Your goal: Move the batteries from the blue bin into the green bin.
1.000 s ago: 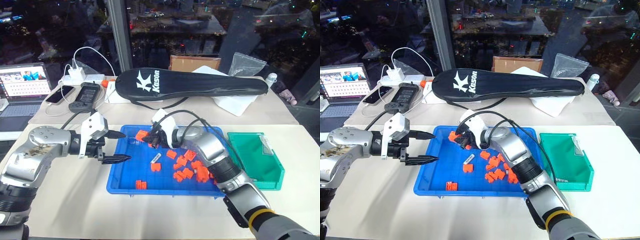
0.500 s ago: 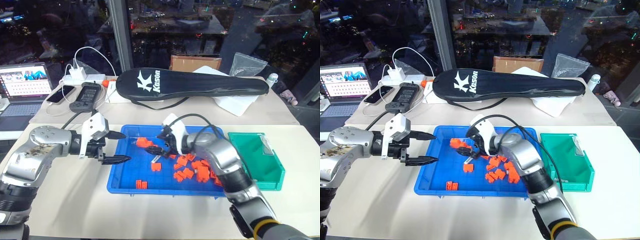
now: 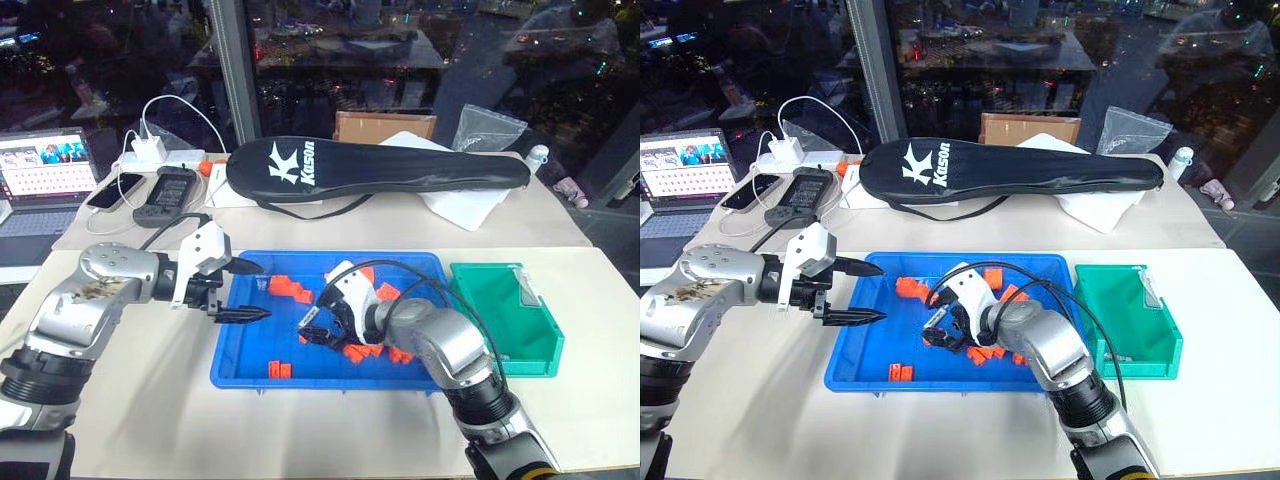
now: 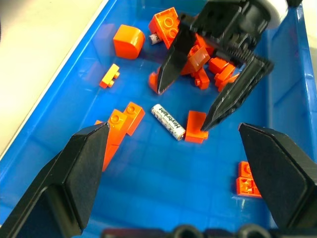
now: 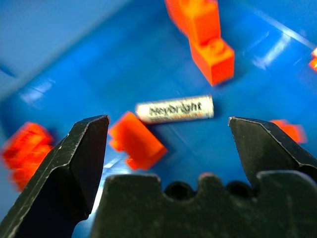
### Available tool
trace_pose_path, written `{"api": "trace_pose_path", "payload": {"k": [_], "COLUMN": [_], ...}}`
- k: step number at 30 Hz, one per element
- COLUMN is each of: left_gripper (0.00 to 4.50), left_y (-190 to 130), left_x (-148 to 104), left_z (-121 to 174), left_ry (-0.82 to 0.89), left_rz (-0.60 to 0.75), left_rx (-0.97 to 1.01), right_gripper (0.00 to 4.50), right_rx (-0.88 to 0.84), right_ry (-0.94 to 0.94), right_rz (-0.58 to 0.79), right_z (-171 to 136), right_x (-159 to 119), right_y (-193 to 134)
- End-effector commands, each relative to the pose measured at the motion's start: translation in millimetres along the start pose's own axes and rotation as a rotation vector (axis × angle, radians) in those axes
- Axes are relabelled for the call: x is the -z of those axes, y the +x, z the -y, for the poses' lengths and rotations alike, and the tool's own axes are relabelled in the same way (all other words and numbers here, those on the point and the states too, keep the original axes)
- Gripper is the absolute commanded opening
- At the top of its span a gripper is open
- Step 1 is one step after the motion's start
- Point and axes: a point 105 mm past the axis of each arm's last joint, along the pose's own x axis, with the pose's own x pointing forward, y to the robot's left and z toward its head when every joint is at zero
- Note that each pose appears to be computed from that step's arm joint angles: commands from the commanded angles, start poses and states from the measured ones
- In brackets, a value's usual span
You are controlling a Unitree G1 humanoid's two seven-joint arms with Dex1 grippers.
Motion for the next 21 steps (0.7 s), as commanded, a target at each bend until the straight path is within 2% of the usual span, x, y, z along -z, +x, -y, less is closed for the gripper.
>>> {"api": "trace_pose_path", "payload": {"k": [1,14,19,21], "left_gripper": [4.5,4.5,4.5,4.5], "left_y": [-4,-7,-7,-7], "left_x": [-6,-7,-7,-7], "left_z": [0,2,2,3], "left_ry": [0.033,0.029,0.027,0.026], "left_rz": [-0.001,-0.002,-0.002,0.002], "left_rx": [-0.006,-0.025,-0.025,-0.022], "right_gripper": [4.46,4.46,3.13,2.48], "right_rx": [0.013,-0.007,-0.008,0.004], "right_ry": [-0.066,-0.127,-0.12,-0.128], "right_rz": [0.034,-0.037,-0.031,-0.013], "right_z": [-2,0,1,3], "right_x": [-14,2,3,-1], "right_y": [3,19,16,13]}}
